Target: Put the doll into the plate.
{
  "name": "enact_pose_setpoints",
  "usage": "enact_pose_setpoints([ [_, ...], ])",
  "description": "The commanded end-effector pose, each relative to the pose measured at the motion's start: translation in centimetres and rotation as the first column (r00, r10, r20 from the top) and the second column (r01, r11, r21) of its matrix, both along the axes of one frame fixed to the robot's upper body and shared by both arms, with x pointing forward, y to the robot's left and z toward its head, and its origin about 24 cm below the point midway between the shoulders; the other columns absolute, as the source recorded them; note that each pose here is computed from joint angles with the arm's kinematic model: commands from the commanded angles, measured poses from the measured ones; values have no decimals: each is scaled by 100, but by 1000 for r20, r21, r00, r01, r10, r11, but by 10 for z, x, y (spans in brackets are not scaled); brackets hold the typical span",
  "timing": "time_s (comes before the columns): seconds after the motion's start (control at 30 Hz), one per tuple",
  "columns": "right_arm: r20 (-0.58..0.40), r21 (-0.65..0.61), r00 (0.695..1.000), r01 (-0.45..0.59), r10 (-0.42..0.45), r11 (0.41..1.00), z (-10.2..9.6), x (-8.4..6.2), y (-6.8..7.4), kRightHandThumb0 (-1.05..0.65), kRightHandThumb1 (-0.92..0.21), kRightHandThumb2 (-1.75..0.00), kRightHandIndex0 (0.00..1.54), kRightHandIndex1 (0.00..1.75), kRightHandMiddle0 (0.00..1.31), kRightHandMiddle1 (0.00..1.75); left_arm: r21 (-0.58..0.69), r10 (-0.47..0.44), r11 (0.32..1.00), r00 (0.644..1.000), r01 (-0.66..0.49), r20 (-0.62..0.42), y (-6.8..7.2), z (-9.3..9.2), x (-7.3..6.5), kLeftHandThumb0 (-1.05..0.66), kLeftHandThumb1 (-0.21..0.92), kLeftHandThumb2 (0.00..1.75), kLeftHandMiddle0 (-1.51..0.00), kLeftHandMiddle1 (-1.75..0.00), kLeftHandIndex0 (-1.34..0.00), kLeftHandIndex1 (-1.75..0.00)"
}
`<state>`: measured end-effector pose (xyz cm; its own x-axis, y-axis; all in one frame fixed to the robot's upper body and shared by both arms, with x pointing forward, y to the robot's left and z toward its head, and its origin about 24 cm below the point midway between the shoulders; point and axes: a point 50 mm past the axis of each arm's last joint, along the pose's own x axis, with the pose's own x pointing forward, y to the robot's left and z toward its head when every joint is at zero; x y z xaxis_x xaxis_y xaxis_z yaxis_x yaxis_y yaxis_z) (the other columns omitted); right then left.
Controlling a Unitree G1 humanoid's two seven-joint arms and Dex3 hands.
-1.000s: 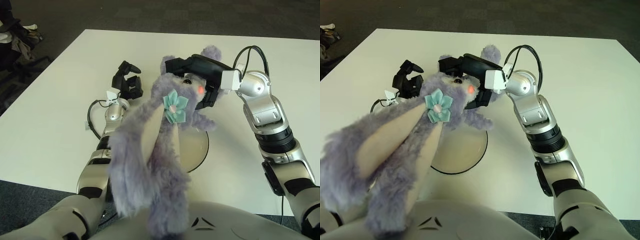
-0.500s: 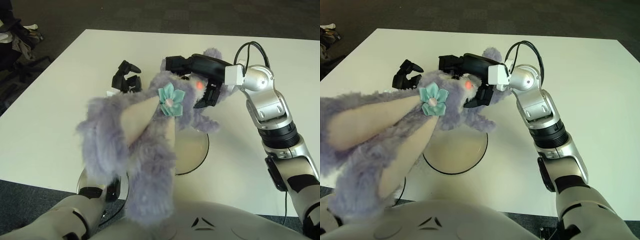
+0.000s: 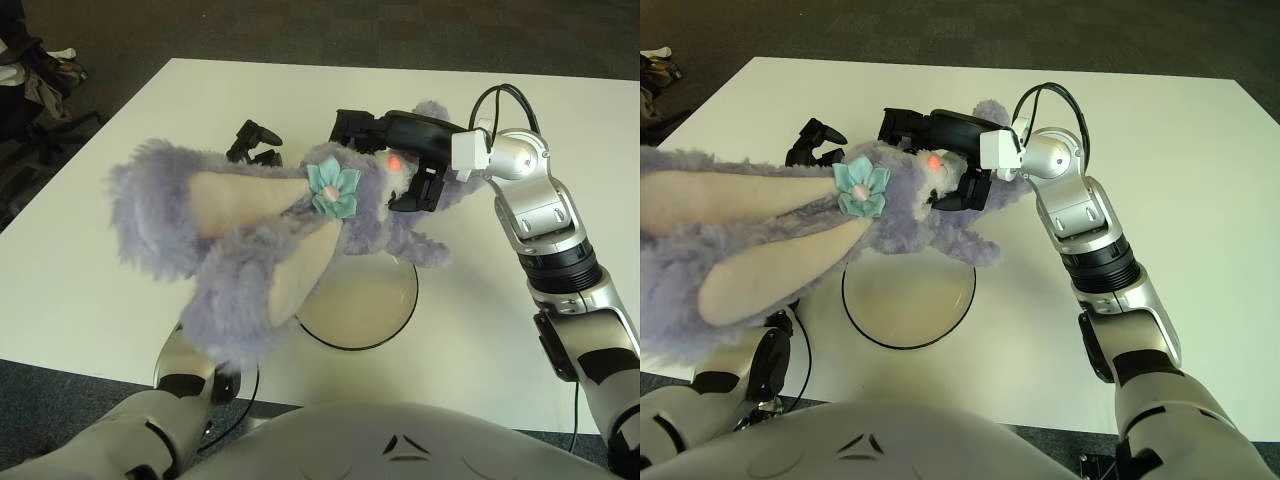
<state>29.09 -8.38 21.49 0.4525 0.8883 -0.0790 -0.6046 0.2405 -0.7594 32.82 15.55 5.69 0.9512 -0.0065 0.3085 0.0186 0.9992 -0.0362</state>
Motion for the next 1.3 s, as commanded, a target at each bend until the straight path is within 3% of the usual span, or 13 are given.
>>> enact_pose_setpoints([
  [0.0, 27, -7, 999, -24, 24, 1000, 9, 0, 1, 59, -5, -164, 84, 175, 0, 113, -4, -2, 1000, 989, 2, -149, -3, -44, -25, -43, 49, 110, -110, -175, -48, -175],
  [0.6, -22, 1, 998, -59, 59, 998, 9, 3, -1, 58, -6, -162, 82, 175, 0, 103, -7, -7, 1000, 989, 6, -149, -4, -44, -24, -43, 48, 111, -113, -175, -48, -175],
  [0.87, -34, 30, 995, -94, 95, 995, 7, 4, -2, 55, -12, -155, 77, 175, 0, 87, -7, -1, 1000, 989, 0, -150, -4, -44, -25, -43, 48, 111, -113, -175, -48, -175],
  [1.03, -56, 66, 988, -141, 145, 988, 4, 7, -6, 51, -21, -144, 69, 175, 0, 74, -7, -6, 1000, 988, 5, -154, -5, -44, -24, -43, 48, 111, -112, -175, -48, -175],
  [1.1, -81, 77, 981, -171, 177, 982, 3, 8, -6, 46, -33, -127, 59, 173, 0, 70, -7, -8, 1000, 988, 7, -153, -5, -44, -24, -43, 48, 111, -111, -175, -48, -175],
  [1.13, -88, 81, 978, -183, 190, 980, 3, 8, -6, 43, -45, -111, 53, 171, 0, 68, -8, -9, 1000, 988, 8, -153, -5, -44, -24, -43, 48, 111, -111, -175, -48, -175],
  [1.17, -92, 83, 976, -190, 197, 978, 3, 8, -6, 16, -37, -109, 35, 159, 0, 66, -8, -9, 1000, 988, 8, -152, -5, -44, -24, -43, 48, 111, -111, -175, -48, -175],
  [1.2, -89, 80, 975, -198, 205, 977, 3, 8, -6, 7, -34, -109, 28, 155, 0, 66, -9, -11, 1000, 988, 9, -152, -5, -44, -24, -43, 48, 111, -111, -175, -48, -175],
  [1.27, -74, 69, 974, -210, 215, 975, 4, 9, -6, -18, -26, -110, 12, 118, 0, 63, -10, -12, 1000, 988, 11, -152, -4, -44, -24, -43, 49, 111, -110, -175, -48, -175],
])
